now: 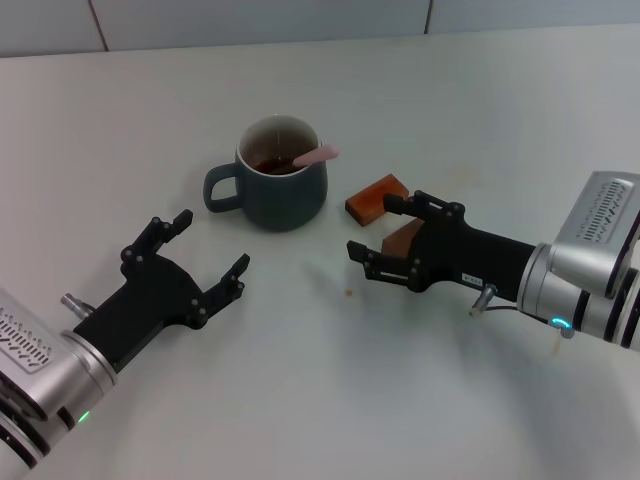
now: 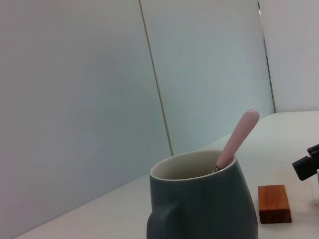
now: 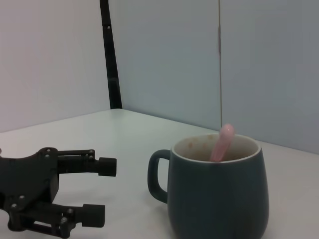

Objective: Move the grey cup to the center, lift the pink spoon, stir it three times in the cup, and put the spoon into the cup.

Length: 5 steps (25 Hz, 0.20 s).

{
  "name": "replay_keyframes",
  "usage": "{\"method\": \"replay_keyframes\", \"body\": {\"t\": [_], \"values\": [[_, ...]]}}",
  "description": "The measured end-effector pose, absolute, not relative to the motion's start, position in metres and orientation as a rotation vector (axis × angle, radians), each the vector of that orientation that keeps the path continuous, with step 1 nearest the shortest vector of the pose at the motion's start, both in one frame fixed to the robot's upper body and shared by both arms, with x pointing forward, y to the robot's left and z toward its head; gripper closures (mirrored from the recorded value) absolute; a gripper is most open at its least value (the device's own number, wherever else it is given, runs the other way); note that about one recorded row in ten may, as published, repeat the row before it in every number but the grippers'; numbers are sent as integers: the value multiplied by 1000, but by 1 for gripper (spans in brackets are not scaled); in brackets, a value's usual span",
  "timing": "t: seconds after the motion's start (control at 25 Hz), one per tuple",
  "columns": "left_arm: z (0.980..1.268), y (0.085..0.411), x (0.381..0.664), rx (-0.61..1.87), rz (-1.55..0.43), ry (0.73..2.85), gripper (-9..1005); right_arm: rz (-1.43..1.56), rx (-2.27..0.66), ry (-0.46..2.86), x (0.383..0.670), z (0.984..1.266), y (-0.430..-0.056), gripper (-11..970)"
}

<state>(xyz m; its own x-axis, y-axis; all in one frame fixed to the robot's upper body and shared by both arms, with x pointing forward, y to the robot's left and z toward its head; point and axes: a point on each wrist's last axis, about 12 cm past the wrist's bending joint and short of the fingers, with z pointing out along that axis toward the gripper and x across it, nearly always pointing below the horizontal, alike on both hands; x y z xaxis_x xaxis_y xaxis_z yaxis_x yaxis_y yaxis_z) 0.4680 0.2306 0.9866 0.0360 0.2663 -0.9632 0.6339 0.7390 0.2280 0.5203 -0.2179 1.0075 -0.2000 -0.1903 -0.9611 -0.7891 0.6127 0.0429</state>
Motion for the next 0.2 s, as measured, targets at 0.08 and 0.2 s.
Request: {"method": "replay_keyframes", "body": {"t": [0.08, 0.2], "values": [[987, 231, 468, 756, -328, 1550, 146, 668, -808, 1720, 521, 1008, -218, 130], [986, 231, 468, 756, -328, 1550, 146, 671, -804, 1721, 521, 1008, -218, 130]]}}
